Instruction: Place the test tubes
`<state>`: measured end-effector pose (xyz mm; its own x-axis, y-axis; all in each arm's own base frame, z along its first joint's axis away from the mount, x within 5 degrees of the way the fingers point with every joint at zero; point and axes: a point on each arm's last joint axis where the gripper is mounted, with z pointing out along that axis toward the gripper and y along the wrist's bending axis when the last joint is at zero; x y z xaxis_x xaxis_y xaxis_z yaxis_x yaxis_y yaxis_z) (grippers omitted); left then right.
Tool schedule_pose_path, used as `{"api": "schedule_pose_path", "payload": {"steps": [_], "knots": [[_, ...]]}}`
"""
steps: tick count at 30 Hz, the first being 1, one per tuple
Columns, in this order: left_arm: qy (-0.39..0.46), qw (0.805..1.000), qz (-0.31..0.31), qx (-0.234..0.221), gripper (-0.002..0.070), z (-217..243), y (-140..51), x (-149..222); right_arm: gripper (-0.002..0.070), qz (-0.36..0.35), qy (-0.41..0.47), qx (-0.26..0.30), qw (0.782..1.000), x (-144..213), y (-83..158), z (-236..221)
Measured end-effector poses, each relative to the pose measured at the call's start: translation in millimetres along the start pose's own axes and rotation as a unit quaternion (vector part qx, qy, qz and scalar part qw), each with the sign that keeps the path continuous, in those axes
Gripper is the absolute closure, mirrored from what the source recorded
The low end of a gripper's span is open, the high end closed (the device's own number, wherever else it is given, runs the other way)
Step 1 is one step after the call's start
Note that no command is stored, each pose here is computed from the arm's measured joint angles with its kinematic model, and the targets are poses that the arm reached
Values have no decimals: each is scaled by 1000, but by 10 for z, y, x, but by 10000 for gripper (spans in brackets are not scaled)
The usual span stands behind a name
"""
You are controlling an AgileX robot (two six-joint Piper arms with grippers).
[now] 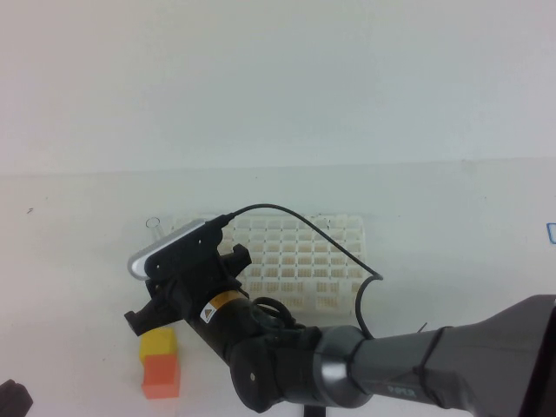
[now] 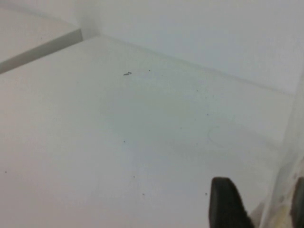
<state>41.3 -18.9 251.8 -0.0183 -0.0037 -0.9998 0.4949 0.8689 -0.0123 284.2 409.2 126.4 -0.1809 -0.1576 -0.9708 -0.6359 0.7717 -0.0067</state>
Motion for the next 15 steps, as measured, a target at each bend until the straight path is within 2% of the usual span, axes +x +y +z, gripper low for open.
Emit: {"api": "schedule_pose_path", "payload": {"steps": [5,15], "knots": [[3,1000,0,-1,676,0,2,6,354,4,-10,-1,1000,-112,-1,-30],[3,1000,0,-1,676,0,2,6,352,-10,-55,-4,998,-576,-15,-183]]}}
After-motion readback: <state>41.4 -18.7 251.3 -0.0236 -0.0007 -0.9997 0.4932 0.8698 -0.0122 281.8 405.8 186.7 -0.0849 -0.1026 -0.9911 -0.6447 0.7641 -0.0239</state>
